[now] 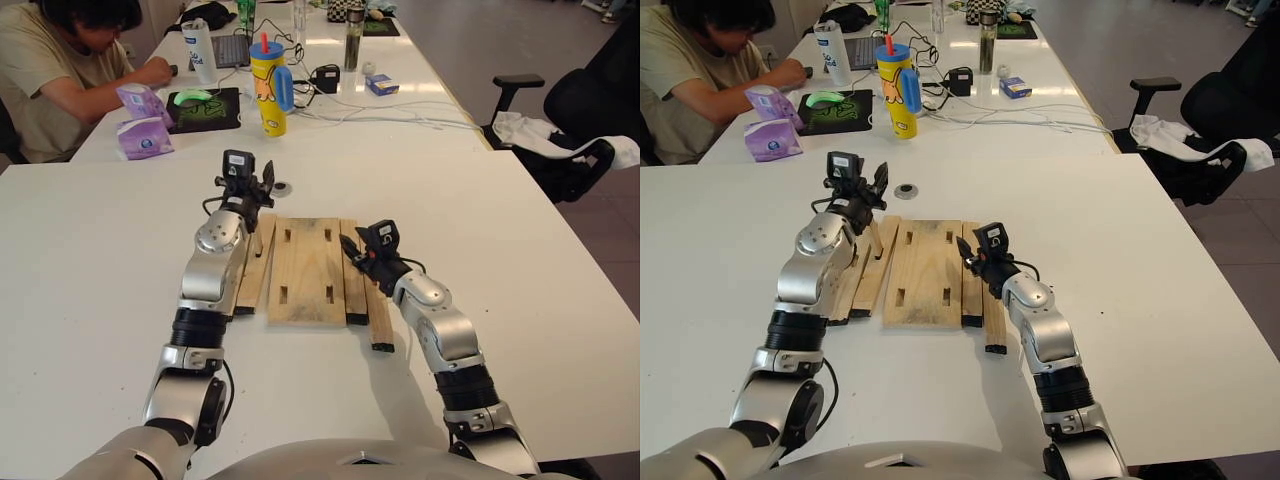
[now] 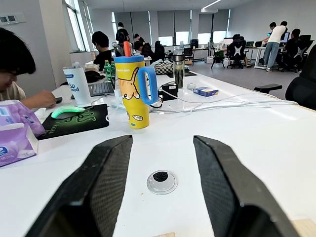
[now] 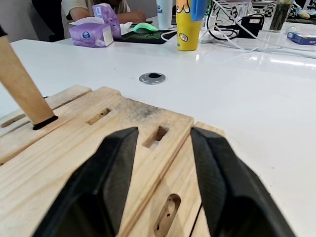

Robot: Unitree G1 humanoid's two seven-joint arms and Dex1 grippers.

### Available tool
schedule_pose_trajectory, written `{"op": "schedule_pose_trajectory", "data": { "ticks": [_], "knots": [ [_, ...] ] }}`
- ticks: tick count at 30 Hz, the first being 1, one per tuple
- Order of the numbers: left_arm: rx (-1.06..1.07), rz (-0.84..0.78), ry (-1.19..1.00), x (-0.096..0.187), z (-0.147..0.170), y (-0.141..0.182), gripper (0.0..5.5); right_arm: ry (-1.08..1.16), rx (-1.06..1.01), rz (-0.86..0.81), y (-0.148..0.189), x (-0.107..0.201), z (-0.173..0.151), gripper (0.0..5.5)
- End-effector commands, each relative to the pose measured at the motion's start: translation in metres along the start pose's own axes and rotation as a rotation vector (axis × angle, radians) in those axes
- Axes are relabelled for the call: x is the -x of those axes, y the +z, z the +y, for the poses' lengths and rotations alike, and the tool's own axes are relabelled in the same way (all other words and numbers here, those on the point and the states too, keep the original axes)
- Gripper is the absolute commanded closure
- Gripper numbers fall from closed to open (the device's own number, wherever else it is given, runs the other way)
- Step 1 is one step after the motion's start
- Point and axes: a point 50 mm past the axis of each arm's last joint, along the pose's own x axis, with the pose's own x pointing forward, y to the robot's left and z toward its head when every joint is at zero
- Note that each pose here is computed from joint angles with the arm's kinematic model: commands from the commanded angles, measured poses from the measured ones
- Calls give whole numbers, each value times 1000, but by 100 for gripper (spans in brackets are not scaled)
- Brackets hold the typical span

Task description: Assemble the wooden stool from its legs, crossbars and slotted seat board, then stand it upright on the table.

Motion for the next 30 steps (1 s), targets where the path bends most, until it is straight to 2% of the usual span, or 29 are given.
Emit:
{"op": "schedule_pose_trajectory", "data": {
  "ticks": [1, 5, 13, 19, 23, 26, 30],
  "knots": [
    [49, -230, 31, 12, 5, 26, 321, -12, -4, 6, -4, 2, -1, 353],
    [-18, -312, 63, 28, 10, 44, 321, -13, 2, -4, 0, 0, -4, 353],
    [32, -130, 9, 64, -7, 8, 321, 3, -7, 17, -6, 5, -3, 353],
    [30, 24, -17, 64, -16, -20, 321, 17, -15, 20, -6, 5, 1, 353],
    [17, 187, -10, 64, -16, -47, 321, 34, -13, 19, -3, 4, 3, 353],
    [15, 219, -15, 63, -17, -53, 321, 35, -14, 20, -2, 4, 3, 353],
    [19, 220, 24, 65, -11, -55, 369, 25, -1, 25, -2, 3, 0, 353]
  ]
}}
